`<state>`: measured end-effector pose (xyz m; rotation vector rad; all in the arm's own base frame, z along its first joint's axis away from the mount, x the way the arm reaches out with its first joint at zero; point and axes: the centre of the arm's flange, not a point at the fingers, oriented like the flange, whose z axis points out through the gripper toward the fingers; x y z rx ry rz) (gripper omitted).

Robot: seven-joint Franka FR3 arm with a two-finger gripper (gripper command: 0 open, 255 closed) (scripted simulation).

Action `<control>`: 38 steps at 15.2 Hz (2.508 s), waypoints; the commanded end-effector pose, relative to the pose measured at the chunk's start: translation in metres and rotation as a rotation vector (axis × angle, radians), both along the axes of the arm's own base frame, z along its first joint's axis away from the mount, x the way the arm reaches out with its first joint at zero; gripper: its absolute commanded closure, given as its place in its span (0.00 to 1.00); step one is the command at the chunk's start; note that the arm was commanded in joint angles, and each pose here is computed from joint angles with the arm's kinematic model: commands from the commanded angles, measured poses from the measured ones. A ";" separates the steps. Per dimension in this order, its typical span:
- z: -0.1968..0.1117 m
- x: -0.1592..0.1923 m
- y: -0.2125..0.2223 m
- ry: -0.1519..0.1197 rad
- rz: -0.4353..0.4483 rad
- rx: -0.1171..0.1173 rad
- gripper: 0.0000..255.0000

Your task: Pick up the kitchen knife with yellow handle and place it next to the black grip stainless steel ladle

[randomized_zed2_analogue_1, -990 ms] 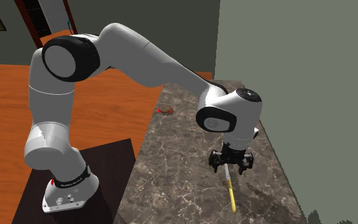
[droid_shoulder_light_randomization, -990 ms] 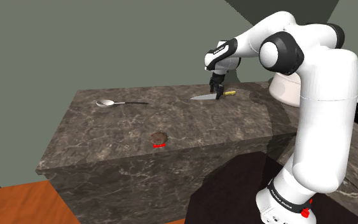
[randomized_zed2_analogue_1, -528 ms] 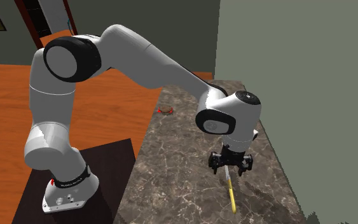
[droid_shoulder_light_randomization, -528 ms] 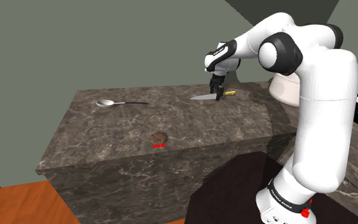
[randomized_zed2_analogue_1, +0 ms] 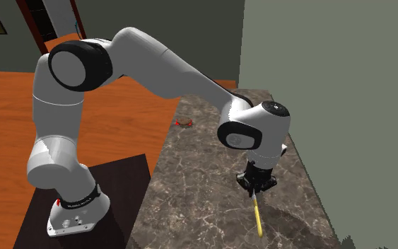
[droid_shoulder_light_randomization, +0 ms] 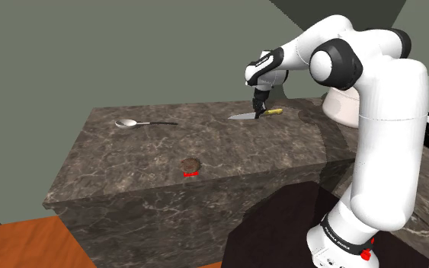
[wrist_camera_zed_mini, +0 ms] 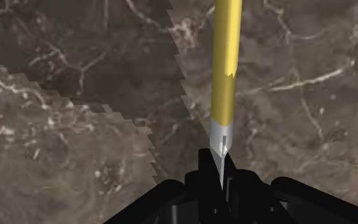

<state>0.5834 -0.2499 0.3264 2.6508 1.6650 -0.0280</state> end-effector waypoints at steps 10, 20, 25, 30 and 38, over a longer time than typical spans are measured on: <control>0.037 0.000 0.000 0.000 0.000 0.000 1.00; 0.090 0.000 0.000 0.000 0.000 0.000 1.00; 0.116 0.000 0.000 0.000 0.000 0.000 1.00; 0.124 0.000 0.040 0.000 0.000 0.000 1.00; 0.124 0.001 0.145 0.000 0.000 0.000 1.00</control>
